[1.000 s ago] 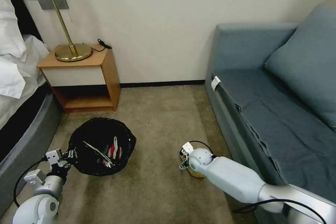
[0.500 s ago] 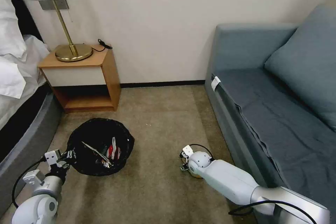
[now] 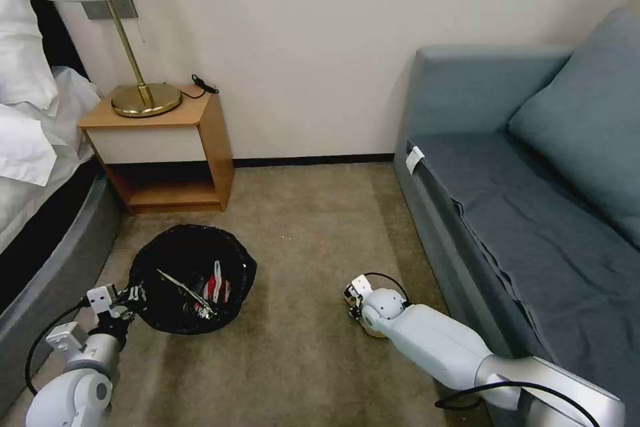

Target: Pick up the trash bin, then pick up the garbage on the floor and place it into the trash bin.

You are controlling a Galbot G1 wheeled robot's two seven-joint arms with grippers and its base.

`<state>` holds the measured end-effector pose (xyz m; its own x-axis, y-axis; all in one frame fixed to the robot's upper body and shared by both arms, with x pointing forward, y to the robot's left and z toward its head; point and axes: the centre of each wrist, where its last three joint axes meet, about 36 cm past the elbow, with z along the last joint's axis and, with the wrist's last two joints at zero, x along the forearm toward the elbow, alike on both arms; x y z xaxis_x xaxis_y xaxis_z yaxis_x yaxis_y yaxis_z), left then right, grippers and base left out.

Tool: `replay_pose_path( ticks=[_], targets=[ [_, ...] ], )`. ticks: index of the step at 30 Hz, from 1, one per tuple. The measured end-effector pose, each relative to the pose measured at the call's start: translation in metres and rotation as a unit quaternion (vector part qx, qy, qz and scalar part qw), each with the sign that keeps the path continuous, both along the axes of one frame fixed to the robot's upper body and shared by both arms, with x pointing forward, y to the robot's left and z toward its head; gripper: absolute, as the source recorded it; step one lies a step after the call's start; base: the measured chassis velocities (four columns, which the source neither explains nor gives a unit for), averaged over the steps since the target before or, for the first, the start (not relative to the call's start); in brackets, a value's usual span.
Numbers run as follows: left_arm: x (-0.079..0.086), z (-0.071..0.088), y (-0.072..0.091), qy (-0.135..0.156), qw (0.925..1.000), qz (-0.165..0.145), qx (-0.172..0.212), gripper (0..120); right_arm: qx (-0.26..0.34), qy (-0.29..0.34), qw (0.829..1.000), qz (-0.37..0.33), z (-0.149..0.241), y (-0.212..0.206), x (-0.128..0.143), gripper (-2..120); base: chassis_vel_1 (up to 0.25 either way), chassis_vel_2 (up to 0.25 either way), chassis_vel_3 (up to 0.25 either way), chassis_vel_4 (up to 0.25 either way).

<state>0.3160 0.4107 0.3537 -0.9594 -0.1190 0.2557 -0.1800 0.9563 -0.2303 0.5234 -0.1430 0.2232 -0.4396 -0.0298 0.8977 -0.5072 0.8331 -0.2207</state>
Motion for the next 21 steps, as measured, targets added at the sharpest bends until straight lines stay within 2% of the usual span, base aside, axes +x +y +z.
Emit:
replay_pose_path(
  ticks=[2,5,7,10,18,21],
  targets=[
    [0.0,0.0,0.0,0.0,1.0,0.0,0.0,4,-0.01,-0.006,1.0,-0.005,0.001,-0.004,0.001,24,0.0,0.0,0.0,0.0],
    [0.001,0.0,0.0,0.0,1.0,-0.001,0.0,4,-0.013,-0.007,1.0,-0.01,0.002,-0.006,0.002,17,0.0,0.0,0.0,0.0],
    [0.001,0.0,-0.001,-0.001,1.0,-0.002,-0.001,4,-0.007,-0.011,1.0,-0.018,0.007,-0.007,0.003,7,-0.027,-0.004,0.001,-0.013],
    [0.002,0.0,-0.002,0.0,1.0,-0.003,-0.002,4,0.0,-0.017,1.0,-0.024,0.014,-0.009,0.005,1,-0.018,-0.002,0.001,-0.008],
    [0.003,0.001,-0.006,-0.001,1.0,-0.009,-0.002,4,0.04,-0.059,0.997,-0.043,0.061,-0.006,0.011,0,0.0,0.0,0.0,0.0],
    [0.004,0.001,-0.009,0.0,0.9999,-0.013,-0.004,4,0.072,-0.091,0.992,-0.041,0.097,0.003,0.015,0,0.0,0.0,0.0,0.0]
  ],
)
